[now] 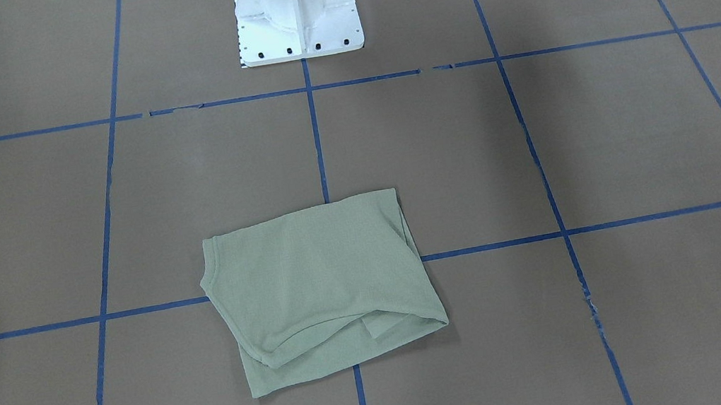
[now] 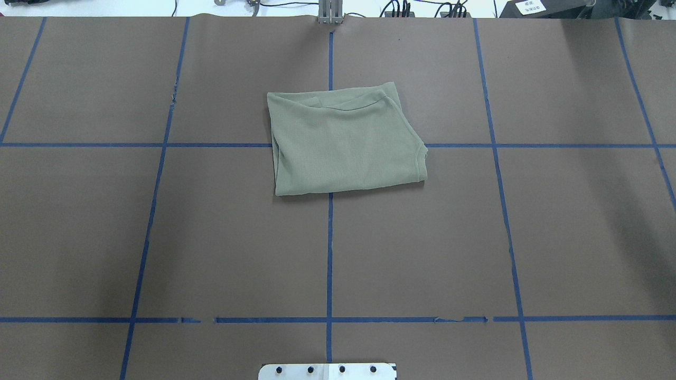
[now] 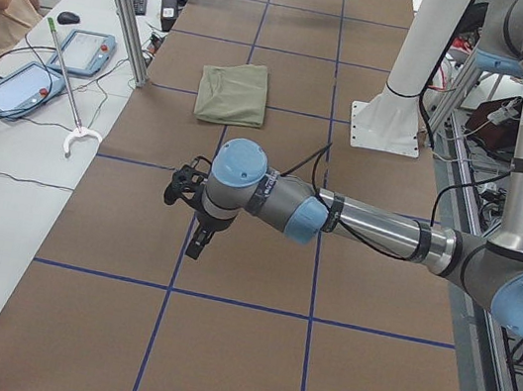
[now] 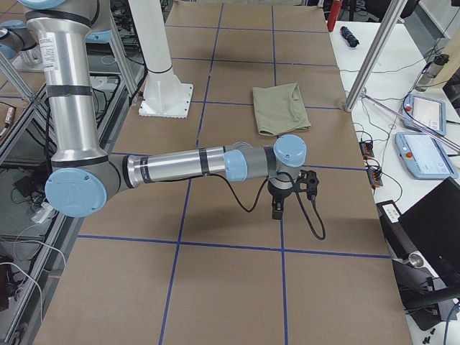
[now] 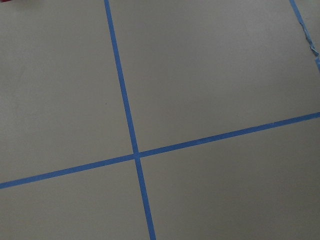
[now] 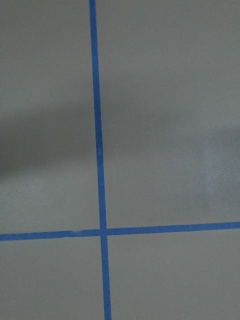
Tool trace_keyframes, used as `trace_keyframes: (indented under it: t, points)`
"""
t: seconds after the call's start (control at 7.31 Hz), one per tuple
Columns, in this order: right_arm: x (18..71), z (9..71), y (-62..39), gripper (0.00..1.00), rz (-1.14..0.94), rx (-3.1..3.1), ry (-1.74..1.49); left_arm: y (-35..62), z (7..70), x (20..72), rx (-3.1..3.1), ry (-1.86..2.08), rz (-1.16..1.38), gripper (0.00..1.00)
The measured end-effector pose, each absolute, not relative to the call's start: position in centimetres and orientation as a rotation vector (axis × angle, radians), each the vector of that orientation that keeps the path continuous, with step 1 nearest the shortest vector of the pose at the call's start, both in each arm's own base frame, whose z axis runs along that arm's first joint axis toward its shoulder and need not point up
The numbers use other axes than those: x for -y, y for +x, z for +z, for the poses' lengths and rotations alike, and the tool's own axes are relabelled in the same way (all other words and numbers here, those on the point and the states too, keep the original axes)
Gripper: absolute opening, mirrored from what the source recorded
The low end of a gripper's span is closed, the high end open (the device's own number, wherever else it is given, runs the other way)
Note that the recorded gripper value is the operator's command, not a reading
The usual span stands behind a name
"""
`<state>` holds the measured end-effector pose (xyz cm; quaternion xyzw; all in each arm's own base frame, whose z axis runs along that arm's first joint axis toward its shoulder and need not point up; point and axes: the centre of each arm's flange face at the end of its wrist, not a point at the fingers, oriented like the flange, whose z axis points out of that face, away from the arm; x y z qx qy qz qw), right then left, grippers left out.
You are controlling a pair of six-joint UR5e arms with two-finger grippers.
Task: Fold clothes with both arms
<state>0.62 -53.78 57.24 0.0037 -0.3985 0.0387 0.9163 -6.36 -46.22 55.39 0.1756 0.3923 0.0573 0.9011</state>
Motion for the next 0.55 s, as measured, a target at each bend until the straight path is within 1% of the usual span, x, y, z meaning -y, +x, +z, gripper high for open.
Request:
trace_keyframes:
  t: [0.55]
  points:
    - [54.1,57.1,0.5,1.00,0.082,0.814,0.010,-6.0,53.2,45.8,-0.819,0.367,0.088,0.99]
